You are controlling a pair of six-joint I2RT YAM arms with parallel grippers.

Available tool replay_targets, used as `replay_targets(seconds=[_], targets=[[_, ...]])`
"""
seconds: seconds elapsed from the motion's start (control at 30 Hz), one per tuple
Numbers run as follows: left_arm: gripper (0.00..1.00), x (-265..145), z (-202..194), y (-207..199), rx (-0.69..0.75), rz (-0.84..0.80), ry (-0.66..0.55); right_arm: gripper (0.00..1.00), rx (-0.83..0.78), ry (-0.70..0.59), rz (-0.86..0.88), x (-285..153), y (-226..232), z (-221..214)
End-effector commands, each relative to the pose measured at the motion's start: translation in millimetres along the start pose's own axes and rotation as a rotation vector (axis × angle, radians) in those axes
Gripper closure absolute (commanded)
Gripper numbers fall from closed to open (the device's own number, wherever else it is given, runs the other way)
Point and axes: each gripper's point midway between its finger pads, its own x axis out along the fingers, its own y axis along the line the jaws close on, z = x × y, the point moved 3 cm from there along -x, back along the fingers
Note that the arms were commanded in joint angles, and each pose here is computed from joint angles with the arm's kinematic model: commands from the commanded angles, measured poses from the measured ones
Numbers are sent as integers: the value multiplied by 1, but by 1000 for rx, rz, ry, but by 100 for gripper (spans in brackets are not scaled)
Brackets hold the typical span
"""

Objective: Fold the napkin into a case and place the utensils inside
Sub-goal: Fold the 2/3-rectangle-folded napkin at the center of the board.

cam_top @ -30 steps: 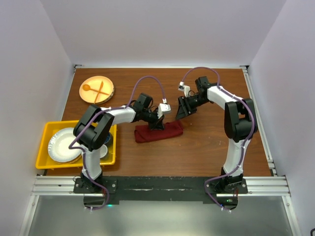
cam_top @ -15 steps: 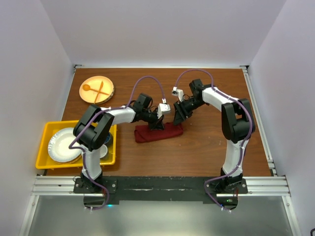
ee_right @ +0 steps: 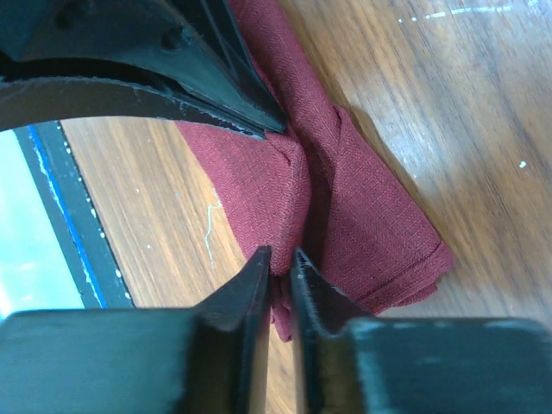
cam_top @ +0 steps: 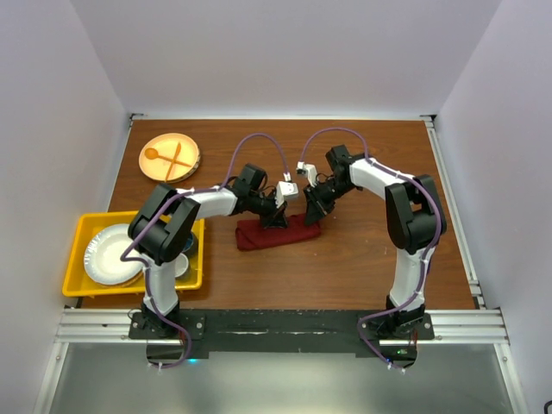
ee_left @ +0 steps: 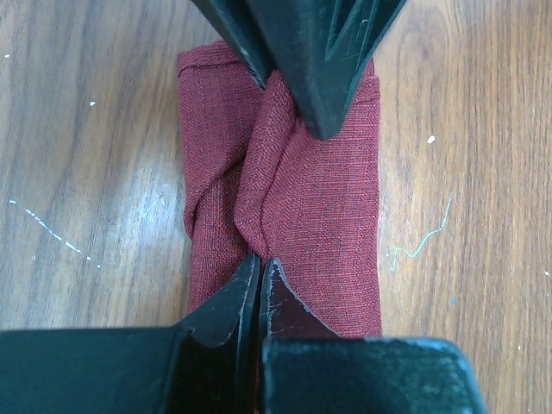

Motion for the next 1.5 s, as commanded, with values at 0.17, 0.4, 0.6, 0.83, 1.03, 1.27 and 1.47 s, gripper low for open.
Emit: replay_targets(seconds=[0.17,0.4,0.6,0.83,1.03,1.27,1.47], targets=[[66,-19,27,-9,99,40,-118,100,-76,-48,-40,-10,8,12],[46,-24,56,-10,165,100,-209,100,-73,-61,-22,-11,13,12],[39,-7,57,-17,202,86,-192,100,-75,-73,-9,-12,16,16],[43,8,58,-19,192,96,-209,100,-76,-78,7,-12,19,14],[57,15,51,-17,173,111,-187,100,-82,-79,19,-15,21,14],[91,17,49,-21,145,77,-165,100,-85,-81,39,-14,23,14],[76,16,52,-20,110,88,-179,100,-85,-84,51,-14,24,14]])
